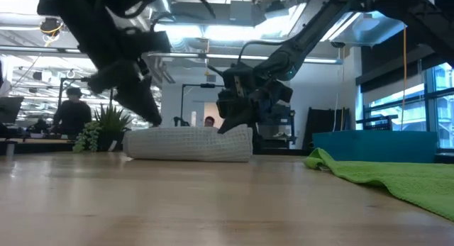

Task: Roll microfiber towels into tight, uniform cylinder then place into a basket
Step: Roll the gray towel

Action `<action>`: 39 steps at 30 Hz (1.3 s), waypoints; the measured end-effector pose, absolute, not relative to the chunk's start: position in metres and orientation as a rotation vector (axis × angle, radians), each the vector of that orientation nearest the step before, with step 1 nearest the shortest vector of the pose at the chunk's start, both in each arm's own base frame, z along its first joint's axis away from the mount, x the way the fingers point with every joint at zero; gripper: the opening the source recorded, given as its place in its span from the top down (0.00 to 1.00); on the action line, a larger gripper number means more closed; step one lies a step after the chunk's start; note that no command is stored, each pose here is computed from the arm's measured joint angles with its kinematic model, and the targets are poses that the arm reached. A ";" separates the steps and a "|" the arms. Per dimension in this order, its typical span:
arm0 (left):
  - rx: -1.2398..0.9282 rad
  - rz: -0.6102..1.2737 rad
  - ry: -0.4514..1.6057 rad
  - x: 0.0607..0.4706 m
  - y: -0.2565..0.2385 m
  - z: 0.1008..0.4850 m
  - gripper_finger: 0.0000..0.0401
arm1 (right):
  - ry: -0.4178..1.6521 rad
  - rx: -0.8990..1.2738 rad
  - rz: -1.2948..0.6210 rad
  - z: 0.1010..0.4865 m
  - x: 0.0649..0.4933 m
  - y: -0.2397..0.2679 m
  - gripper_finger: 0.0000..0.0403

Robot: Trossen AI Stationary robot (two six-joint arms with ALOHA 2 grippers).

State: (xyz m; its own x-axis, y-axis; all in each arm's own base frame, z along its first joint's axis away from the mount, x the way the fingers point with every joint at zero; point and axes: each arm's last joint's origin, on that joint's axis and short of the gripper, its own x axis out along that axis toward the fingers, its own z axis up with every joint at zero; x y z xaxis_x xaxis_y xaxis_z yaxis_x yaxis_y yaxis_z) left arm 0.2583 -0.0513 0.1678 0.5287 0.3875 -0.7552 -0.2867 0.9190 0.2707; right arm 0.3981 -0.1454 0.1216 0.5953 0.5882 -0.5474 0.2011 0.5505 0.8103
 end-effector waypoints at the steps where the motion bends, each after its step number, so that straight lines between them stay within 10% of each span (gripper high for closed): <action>1: 0.135 0.397 0.949 0.259 -0.052 0.163 0.76 | 0.934 0.991 0.276 0.122 0.398 -0.145 0.95; 39: 0.132 0.642 1.000 0.275 0.035 0.140 0.76 | 0.941 0.945 0.307 0.122 0.402 -0.135 0.95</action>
